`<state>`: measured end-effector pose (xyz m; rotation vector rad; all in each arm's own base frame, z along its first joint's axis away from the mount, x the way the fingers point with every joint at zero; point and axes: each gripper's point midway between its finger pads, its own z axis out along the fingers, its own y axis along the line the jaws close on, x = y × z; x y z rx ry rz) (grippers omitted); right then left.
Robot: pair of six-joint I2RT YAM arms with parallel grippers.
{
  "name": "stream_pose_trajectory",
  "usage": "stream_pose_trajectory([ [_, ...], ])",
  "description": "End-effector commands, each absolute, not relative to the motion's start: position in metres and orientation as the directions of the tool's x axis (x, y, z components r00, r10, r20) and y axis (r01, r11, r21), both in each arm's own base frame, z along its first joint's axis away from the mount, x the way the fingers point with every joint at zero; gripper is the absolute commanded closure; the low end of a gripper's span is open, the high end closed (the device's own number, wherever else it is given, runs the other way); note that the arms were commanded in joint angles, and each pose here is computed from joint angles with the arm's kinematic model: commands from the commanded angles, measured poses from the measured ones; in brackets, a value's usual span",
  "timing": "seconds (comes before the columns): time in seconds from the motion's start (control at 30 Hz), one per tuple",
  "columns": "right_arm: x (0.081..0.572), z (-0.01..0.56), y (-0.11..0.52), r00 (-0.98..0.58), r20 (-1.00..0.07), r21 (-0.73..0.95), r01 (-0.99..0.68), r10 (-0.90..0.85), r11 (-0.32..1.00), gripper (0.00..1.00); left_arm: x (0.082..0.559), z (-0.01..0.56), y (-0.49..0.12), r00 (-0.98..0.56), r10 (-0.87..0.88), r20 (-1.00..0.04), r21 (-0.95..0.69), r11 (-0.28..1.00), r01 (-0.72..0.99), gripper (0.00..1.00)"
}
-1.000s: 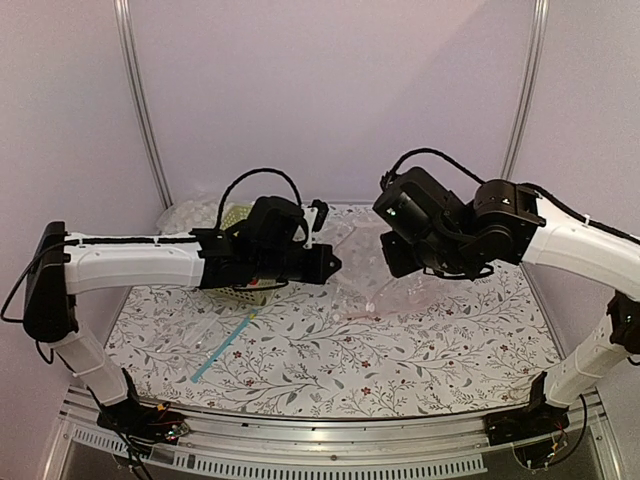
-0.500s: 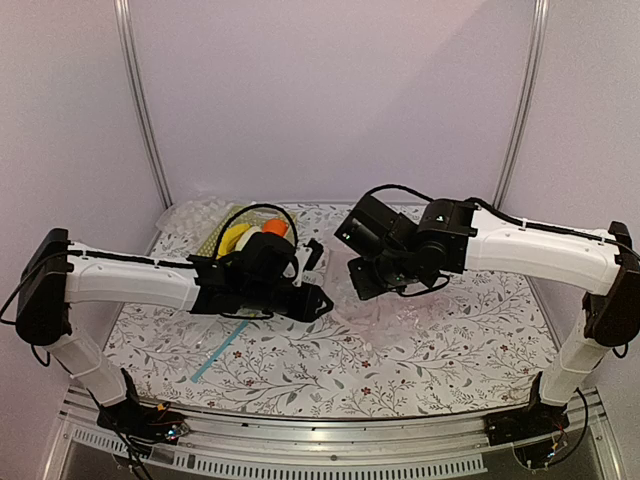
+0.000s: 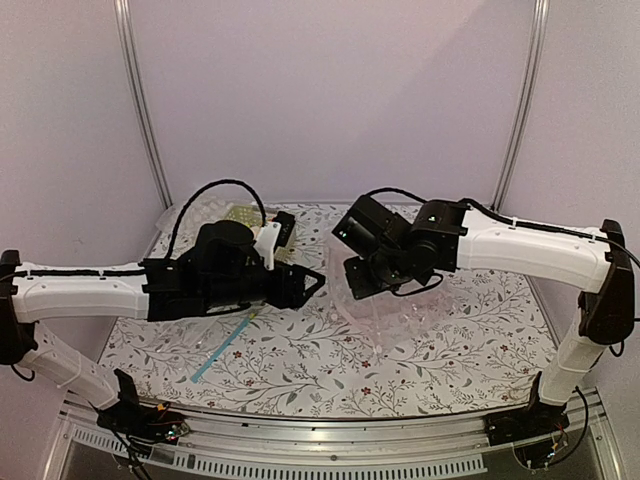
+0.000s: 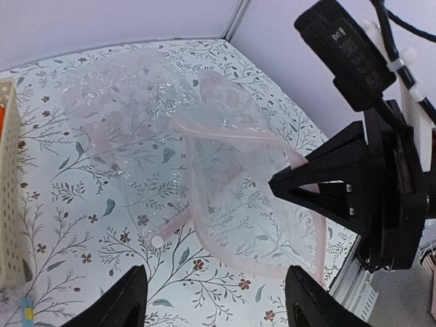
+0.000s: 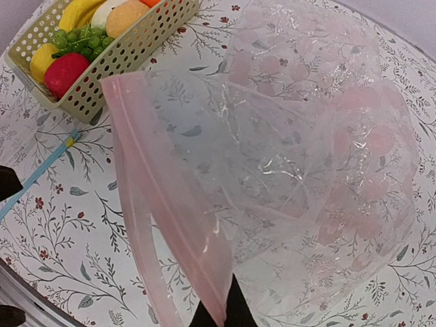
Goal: Place the food in the zip-top bag and seal the zipper
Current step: Open the zipper food storage bag at the center of the board, then pick up the fake fruit from the bin.
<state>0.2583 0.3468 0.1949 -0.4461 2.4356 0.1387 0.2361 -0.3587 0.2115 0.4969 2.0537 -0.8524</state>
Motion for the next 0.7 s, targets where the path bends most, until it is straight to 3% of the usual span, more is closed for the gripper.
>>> stream_pose_trajectory([
  [0.0, 0.261, 0.192, 0.351, -0.740, -0.618, 0.016, -0.349, -0.265, 0.937, 1.00, 0.244, 0.207, -0.324, -0.552, 0.083, -0.829, -0.280, 0.794, 0.540, 0.30],
  [0.2, 0.260, 0.195, 0.353, -0.740, -0.619, 0.041, -0.365, -0.263, 0.930, 1.00, 0.273, 0.201, -0.263, -0.621, 0.059, -0.782, -0.247, 0.884, 0.396, 0.27],
  [0.53, 0.261, 0.201, 0.352, -0.732, -0.635, 0.064, -0.369, -0.247, 0.927, 1.00, 0.351, 0.183, -0.163, -0.658, -0.317, -0.683, -0.448, 0.893, 0.035, 0.28],
  [0.67, 0.261, 0.204, 0.352, -0.728, -0.642, 0.068, -0.367, -0.241, 0.928, 1.00, 0.368, 0.168, -0.155, -0.686, -0.282, -0.670, -0.383, 0.924, -0.005, 0.29],
])
